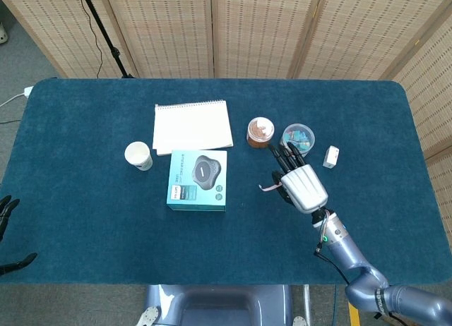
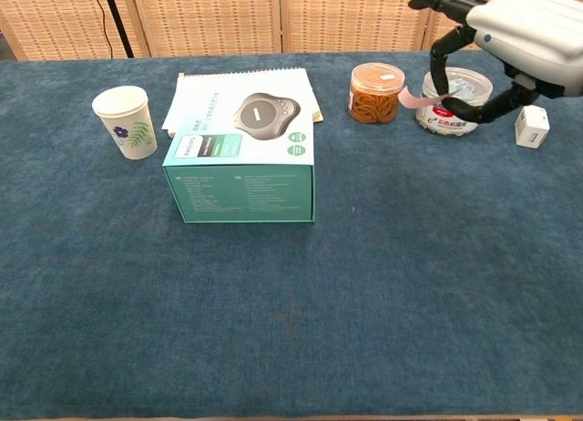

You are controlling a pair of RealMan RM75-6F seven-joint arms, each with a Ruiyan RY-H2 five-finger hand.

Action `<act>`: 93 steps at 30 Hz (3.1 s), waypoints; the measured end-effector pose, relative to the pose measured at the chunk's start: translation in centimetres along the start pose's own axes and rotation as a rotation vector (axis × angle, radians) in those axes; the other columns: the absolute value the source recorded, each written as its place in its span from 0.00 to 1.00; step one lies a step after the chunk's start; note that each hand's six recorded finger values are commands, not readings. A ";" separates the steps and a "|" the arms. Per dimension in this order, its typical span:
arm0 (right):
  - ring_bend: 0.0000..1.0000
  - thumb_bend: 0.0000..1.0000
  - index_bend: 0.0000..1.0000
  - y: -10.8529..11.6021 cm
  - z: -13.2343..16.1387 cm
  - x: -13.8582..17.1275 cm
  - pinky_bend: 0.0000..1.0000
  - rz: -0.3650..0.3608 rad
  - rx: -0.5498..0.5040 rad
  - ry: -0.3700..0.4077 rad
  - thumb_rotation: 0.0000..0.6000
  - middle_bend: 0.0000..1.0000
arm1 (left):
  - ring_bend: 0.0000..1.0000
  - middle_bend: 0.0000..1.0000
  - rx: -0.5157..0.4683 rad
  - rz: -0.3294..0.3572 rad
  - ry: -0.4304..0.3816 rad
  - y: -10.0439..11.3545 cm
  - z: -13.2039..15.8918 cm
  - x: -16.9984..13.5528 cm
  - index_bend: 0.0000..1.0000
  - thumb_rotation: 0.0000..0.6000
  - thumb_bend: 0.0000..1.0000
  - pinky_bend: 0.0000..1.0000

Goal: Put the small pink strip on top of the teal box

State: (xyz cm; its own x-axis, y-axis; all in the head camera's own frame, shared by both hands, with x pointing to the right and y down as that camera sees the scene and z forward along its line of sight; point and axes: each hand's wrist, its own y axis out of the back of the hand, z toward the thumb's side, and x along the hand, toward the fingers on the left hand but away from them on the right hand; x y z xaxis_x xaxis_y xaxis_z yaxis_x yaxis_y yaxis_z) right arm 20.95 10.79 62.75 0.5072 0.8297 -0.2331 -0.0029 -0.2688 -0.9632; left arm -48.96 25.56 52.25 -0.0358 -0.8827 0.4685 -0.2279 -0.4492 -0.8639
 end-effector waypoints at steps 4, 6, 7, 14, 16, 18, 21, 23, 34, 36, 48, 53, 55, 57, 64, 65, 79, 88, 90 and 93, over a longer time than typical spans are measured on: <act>0.00 0.60 0.63 0.4 1.6 -1.6 0.00 -0.034 0.010 0.047 1.00 0.00 | 0.00 0.00 -0.001 0.000 0.002 0.0 0.0 0.0 0.00 1.00 0.05 0.00; 0.00 0.60 0.63 0.5 2.4 -2.2 0.00 -0.055 0.009 0.071 1.00 0.00 | 0.00 0.00 -0.004 0.000 0.004 0.1 -0.1 0.1 0.00 1.00 0.05 0.00; 0.00 0.60 0.63 0.5 2.8 -2.5 0.00 -0.064 0.009 0.082 1.00 0.00 | 0.00 0.00 -0.004 -0.002 0.003 0.0 -0.1 0.1 0.00 1.00 0.05 0.00; 0.00 0.60 0.63 0.0 5.2 -4.7 0.00 -0.105 0.026 0.165 1.00 0.00 | 0.00 0.00 0.000 -0.009 -0.005 -0.1 0.1 0.1 0.00 1.00 0.05 0.00; 0.00 0.60 0.64 -0.2 5.4 -5.0 0.00 -0.104 0.029 0.177 1.00 0.00 | 0.00 0.00 0.002 -0.009 -0.005 -0.1 0.1 0.1 0.00 1.00 0.05 0.00; 0.00 0.60 0.64 -0.3 6.0 -5.3 0.00 -0.110 0.023 0.204 1.00 0.00 | 0.00 0.00 0.002 -0.010 -0.003 -0.1 0.0 0.1 0.00 1.00 0.05 0.00; 0.00 0.60 0.64 -0.5 6.6 -5.7 0.00 -0.128 0.008 0.248 1.00 0.00 | 0.00 0.00 0.004 -0.013 -0.004 -0.2 0.1 0.2 0.00 1.00 0.05 0.00; 0.00 0.60 0.63 -0.8 6.7 -6.0 0.00 -0.144 0.015 0.278 1.00 0.00 | 0.00 0.00 0.006 -0.016 -0.004 -0.3 0.1 0.3 0.00 1.00 0.05 0.00; 0.00 0.60 0.63 -2.3 9.4 -6.9 0.00 -0.241 0.152 0.432 1.00 0.00 | 0.00 0.00 0.009 -0.020 -0.001 -0.4 0.1 0.3 0.00 1.00 0.05 0.00; 0.00 0.60 0.63 -2.4 9.9 -6.9 0.00 -0.257 0.175 0.445 1.00 0.00 | 0.00 0.00 0.008 -0.019 -0.001 -0.3 0.1 0.3 0.00 1.00 0.05 0.00; 0.00 0.60 0.63 -3.3 11.1 -7.7 0.00 -0.272 0.305 0.478 1.00 0.00 | 0.00 0.00 0.003 -0.019 -0.003 -0.3 0.0 0.3 0.00 1.00 0.05 0.00; 0.00 0.60 0.63 -3.7 11.1 -7.8 0.00 -0.279 0.383 0.492 1.00 0.00 | 0.00 0.00 0.002 -0.023 -0.006 -0.3 0.0 0.3 0.00 1.00 0.05 0.00; 0.00 0.60 0.63 -3.9 11.3 -7.7 0.00 -0.281 0.407 0.504 1.00 0.00 | 0.00 0.00 0.000 -0.024 -0.007 -0.3 0.0 0.2 0.00 1.00 0.05 0.00; 0.00 0.60 0.63 -4.0 11.4 -7.6 0.00 -0.287 0.415 0.510 1.00 0.00 | 0.00 0.00 -0.002 -0.022 -0.007 -0.2 0.0 0.2 0.00 1.00 0.05 0.00; 0.00 0.60 0.41 -3.6 11.7 -7.6 0.00 -0.314 0.417 0.512 1.00 0.00 | 0.00 0.00 -0.002 -0.023 -0.008 -0.2 0.0 0.2 0.00 1.00 0.05 0.00; 0.00 0.60 0.35 -3.6 11.7 -7.5 0.00 -0.315 0.414 0.512 1.00 0.00 | 0.00 0.00 -0.002 -0.023 -0.008 -0.2 0.0 0.2 0.00 1.00 0.05 0.00; 0.00 0.60 0.24 -3.4 11.3 -7.5 0.00 -0.322 0.434 0.510 1.00 0.00 | 0.00 0.00 -0.004 -0.024 -0.009 -0.2 0.0 0.2 0.00 1.00 0.05 0.00; 0.00 0.60 0.16 -1.7 8.7 -8.2 0.00 -0.348 0.476 0.452 1.00 0.00 | 0.00 0.00 -0.009 -0.025 -0.010 -0.1 0.0 0.2 0.00 1.00 0.05 0.00; 0.00 0.60 0.15 -1.2 7.9 -8.2 0.00 -0.352 0.486 0.437 1.00 0.00 | 0.00 0.00 -0.011 -0.024 -0.010 -0.1 0.0 0.2 0.00 1.00 0.05 0.00; 0.00 0.60 0.15 -0.4 6.6 -8.3 0.00 -0.360 0.497 0.414 1.00 0.00 | 0.00 0.00 -0.013 -0.022 -0.009 -0.1 0.0 0.2 0.00 1.00 0.05 0.00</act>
State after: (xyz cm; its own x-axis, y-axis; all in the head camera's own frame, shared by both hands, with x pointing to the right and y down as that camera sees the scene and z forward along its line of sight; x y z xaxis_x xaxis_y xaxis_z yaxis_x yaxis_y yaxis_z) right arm 11.08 7.26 64.19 0.8336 0.5461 0.0834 -0.1153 0.3196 -0.9405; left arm -48.99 25.43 52.43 -0.0219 -0.8737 0.4860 -0.2416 -0.4671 -0.8506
